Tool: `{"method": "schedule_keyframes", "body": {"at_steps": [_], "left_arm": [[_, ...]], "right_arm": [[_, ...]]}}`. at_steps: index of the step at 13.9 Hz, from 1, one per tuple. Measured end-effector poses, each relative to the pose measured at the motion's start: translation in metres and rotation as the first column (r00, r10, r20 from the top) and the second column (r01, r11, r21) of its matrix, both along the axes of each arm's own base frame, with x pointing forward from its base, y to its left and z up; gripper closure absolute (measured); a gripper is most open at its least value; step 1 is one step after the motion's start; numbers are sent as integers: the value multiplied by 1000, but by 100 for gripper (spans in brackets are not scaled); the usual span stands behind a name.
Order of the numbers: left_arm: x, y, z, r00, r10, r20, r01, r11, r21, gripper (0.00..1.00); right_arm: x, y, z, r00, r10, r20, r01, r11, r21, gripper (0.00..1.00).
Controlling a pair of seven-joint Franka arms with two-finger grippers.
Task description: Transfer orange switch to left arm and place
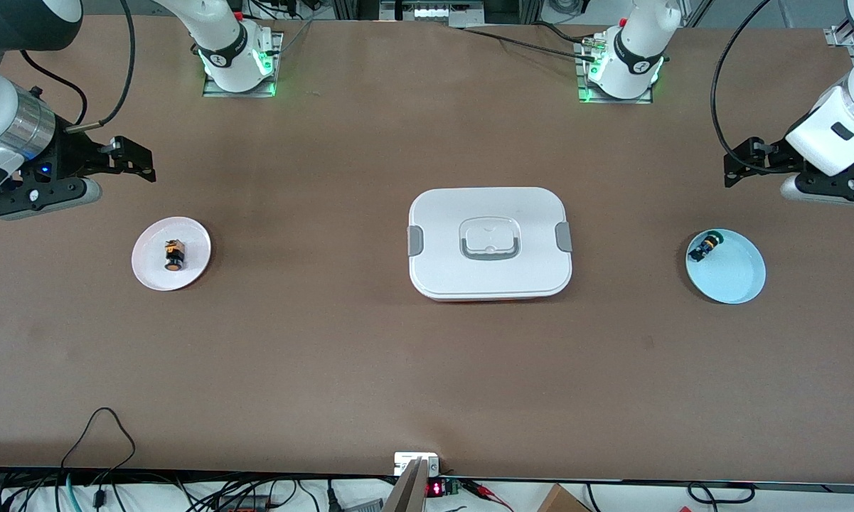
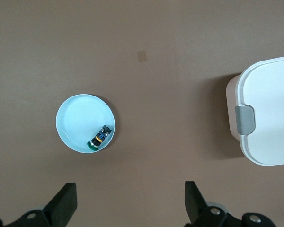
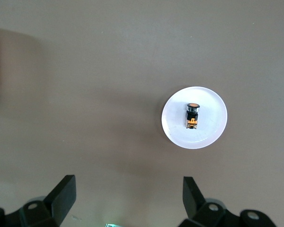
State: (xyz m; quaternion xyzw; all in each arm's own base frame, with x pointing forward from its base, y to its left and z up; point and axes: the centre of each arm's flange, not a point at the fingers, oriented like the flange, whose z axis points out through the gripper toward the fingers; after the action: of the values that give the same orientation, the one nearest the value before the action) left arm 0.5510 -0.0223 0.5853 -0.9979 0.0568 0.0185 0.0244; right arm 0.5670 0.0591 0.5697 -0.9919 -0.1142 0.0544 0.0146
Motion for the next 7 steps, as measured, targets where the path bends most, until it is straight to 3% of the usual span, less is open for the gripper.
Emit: {"method": "schedule_keyframes", "body": {"at_steps": [7], "left_arm": [[0,0,0,1000,0,0,0,1000,0,0]], "right_arm": [[0,0,2,1000,2,4,-2,1000,0,0]]}}
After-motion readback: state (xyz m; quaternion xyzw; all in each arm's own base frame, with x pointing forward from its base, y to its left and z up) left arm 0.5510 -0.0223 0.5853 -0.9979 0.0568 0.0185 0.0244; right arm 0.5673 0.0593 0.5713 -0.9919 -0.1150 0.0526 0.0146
